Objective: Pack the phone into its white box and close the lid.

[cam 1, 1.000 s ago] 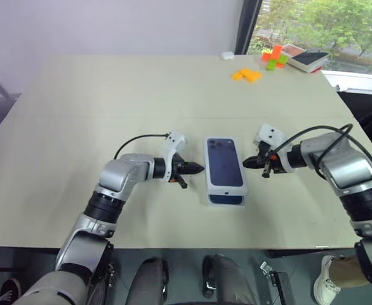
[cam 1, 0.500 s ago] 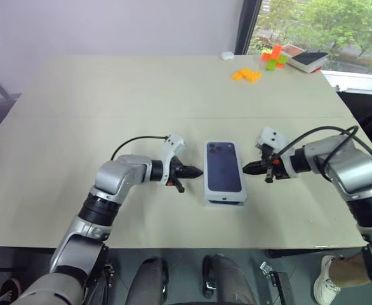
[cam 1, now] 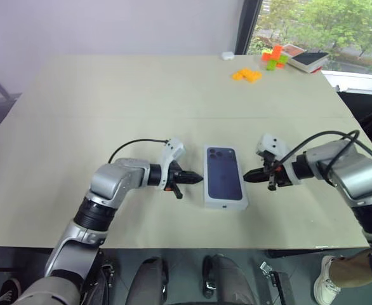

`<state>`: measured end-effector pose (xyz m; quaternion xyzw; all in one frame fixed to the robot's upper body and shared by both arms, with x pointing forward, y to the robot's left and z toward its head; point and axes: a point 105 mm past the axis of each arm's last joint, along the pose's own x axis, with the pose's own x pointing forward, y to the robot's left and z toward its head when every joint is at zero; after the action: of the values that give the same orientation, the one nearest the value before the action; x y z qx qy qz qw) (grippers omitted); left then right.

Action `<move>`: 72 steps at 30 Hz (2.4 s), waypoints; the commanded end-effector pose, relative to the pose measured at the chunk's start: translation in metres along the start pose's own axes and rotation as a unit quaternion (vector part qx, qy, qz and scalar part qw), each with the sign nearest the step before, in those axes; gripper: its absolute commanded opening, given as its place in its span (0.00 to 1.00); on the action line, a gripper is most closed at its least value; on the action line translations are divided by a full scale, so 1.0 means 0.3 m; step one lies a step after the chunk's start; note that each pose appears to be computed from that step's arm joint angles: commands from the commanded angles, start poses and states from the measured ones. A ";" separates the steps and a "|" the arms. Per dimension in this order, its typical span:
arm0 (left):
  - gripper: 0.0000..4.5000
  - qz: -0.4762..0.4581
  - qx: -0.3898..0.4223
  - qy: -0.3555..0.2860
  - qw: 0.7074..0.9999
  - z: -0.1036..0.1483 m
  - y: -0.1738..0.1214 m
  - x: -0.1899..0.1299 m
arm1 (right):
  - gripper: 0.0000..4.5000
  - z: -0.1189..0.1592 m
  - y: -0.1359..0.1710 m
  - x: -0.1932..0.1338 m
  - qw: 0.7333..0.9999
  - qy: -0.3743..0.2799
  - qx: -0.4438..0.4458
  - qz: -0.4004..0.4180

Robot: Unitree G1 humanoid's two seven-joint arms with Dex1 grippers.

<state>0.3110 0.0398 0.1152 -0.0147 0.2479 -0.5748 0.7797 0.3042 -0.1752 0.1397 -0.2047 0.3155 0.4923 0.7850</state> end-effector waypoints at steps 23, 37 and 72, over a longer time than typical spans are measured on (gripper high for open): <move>0.00 0.071 0.045 -0.168 0.982 0.293 0.094 0.007 | 0.02 0.196 -0.189 -0.046 0.983 -0.107 -0.053 -0.143; 0.00 -0.010 0.054 0.023 0.998 0.039 0.042 0.135 | 0.02 0.065 -0.072 0.084 0.996 -0.055 -0.030 -0.066; 1.00 0.185 0.092 -0.137 0.969 -0.020 0.136 -0.563 | 0.99 0.119 -0.106 -0.113 0.963 -0.250 -0.071 -0.071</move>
<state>0.3134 0.2105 0.1409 0.0092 0.1198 -0.4190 0.9000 0.3365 -0.1895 0.1650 -0.1230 0.1053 0.4828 0.8606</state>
